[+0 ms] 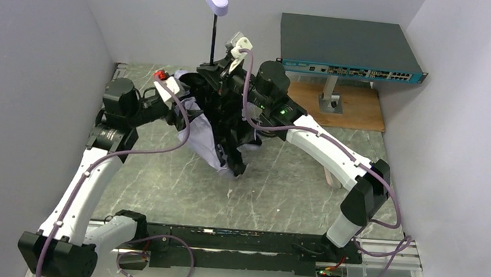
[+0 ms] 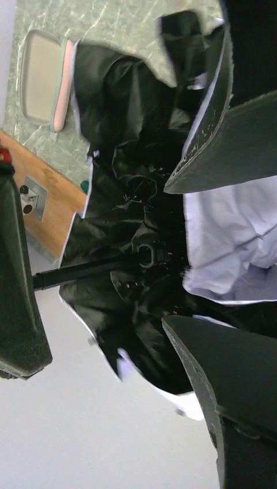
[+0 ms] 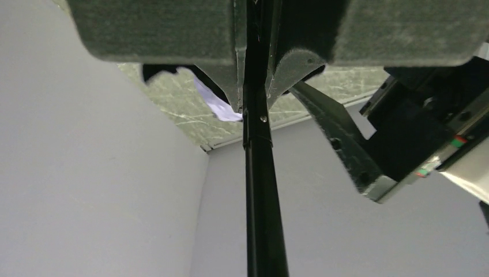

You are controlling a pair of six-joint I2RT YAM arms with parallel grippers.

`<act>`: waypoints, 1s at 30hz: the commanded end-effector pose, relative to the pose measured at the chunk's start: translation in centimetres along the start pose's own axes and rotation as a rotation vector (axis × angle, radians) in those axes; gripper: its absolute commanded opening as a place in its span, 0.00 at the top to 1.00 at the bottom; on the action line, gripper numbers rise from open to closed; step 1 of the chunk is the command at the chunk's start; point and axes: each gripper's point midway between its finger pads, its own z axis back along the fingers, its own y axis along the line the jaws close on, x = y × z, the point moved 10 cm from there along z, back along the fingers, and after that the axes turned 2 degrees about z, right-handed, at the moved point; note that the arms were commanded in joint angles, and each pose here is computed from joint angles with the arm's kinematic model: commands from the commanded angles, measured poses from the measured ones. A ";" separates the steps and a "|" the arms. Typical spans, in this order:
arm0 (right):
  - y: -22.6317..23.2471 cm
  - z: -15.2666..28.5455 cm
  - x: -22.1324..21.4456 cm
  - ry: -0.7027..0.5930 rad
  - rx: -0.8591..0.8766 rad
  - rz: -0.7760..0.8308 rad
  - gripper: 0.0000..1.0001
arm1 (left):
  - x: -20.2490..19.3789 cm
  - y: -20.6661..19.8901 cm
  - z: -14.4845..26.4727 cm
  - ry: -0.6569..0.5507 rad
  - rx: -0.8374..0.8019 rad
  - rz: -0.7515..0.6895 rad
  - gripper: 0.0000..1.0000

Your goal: Open the umbrella

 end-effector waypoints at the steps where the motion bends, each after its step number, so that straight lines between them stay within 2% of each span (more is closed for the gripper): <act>1: 0.6 0.8 4.3 -0.148 0.015 0.021 1.00 | 0.4 0.7 -1.1 0.005 0.041 0.097 0.20; 4: 0.7 0.7 4.5 -0.153 0.010 0.024 1.00 | -1.0 0.6 -1.4 0.067 0.030 0.147 0.38; 5: 0.7 0.7 4.5 -0.150 0.000 0.029 1.00 | -1.5 0.6 -1.2 0.105 0.049 0.163 0.48; 6: 0.5 0.7 4.6 -0.146 -0.012 0.046 1.00 | -1.9 0.8 -0.9 0.145 0.082 0.167 0.62; 7: 0.1 0.9 4.6 -0.142 -0.031 0.070 1.00 | -2.3 0.9 -0.3 0.178 0.101 0.174 0.68; 11: -1.6 1.5 4.4 -0.113 -0.076 0.089 1.00 | -3.8 1.4 2.8 0.225 0.161 0.165 0.79; 16: -3.0 1.9 4.3 -0.099 -0.100 0.105 1.00 | -6.9 1.8 6.7 0.408 0.232 0.098 0.98; 20: -3.5 1.8 4.1 -0.093 -0.092 0.105 1.00 | -9.8 1.1 9.2 0.534 0.183 0.034 1.00; 24: -3.7 1.4 3.8 -0.089 -0.089 0.109 1.00 | -11.4 -0.3 10.6 0.594 0.094 -0.031 1.00; 28: -4.0 0.9 3.2 -0.078 -0.087 0.112 1.00 | -11.9 -1.6 10.8 0.600 -0.007 -0.044 1.00; 29: -4.1 0.8 3.0 -0.076 -0.079 0.111 1.00 | -11.4 -1.8 10.7 0.570 -0.035 -0.043 1.00; 30: -4.0 0.7 2.7 -0.070 -0.060 0.109 1.00 | -10.3 -1.8 10.4 0.513 -0.048 -0.031 0.94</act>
